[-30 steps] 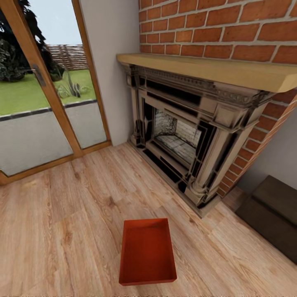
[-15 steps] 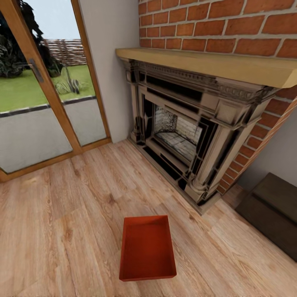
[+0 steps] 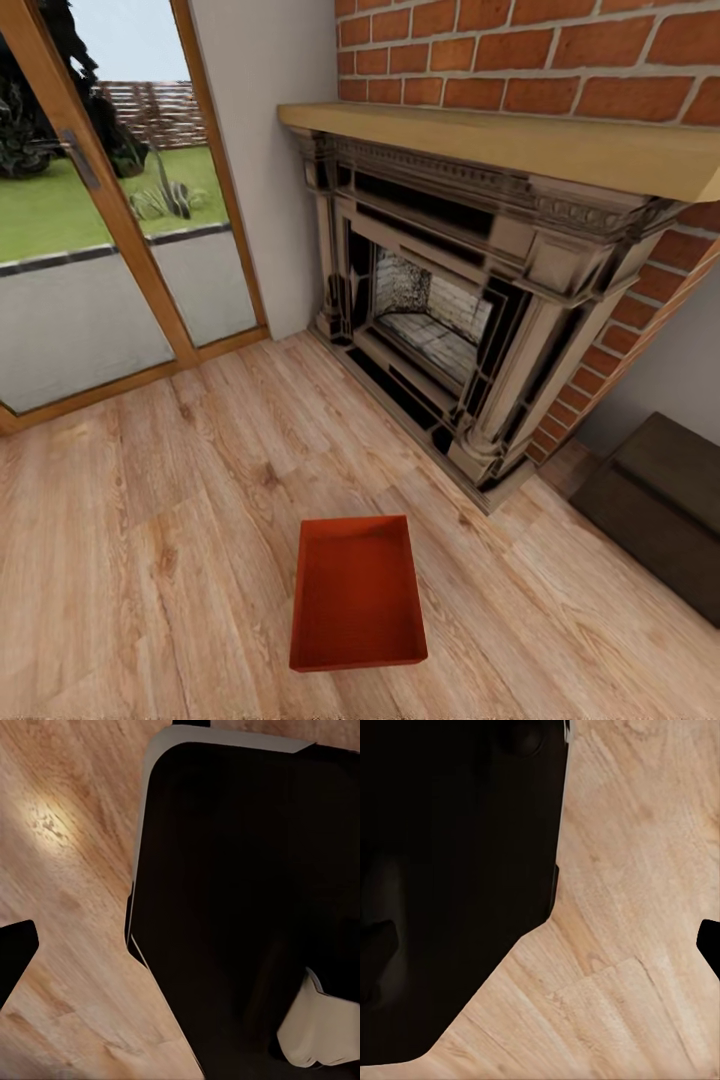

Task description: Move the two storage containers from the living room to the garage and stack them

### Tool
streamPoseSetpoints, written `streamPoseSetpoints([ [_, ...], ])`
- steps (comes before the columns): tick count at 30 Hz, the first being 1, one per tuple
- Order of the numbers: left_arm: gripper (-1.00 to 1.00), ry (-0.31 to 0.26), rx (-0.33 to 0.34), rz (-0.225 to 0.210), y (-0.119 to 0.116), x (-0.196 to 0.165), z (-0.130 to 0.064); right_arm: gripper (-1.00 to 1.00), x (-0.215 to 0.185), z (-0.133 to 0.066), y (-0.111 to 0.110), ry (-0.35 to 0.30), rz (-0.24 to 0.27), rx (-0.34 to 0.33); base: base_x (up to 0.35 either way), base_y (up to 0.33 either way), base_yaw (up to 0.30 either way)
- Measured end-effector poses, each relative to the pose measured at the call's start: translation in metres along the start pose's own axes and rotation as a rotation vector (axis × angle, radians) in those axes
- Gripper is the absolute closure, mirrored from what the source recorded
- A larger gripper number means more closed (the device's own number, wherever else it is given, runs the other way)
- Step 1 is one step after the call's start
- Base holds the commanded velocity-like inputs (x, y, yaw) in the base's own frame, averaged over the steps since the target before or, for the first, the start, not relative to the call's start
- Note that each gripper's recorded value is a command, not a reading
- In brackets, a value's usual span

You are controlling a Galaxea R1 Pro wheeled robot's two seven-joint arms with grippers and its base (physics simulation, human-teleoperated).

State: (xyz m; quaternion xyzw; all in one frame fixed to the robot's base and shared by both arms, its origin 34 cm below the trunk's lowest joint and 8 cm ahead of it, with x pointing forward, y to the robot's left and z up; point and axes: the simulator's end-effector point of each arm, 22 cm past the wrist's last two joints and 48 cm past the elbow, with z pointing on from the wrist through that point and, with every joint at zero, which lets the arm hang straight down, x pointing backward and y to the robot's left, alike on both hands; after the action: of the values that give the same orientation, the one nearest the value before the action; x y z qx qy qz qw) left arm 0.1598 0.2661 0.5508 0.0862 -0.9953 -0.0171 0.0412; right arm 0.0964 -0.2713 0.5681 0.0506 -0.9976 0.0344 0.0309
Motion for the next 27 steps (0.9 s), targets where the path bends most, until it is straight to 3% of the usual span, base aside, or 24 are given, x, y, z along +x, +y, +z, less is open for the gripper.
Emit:
streamPoseSetpoints([
  [27, -1.00, 0.042, -0.007, 0.002, 0.003, 0.017, 0.002, -1.00, 0.017, -0.001, 0.001, 0.043, -0.002, -0.003, 0.000, 0.000, 0.000],
])
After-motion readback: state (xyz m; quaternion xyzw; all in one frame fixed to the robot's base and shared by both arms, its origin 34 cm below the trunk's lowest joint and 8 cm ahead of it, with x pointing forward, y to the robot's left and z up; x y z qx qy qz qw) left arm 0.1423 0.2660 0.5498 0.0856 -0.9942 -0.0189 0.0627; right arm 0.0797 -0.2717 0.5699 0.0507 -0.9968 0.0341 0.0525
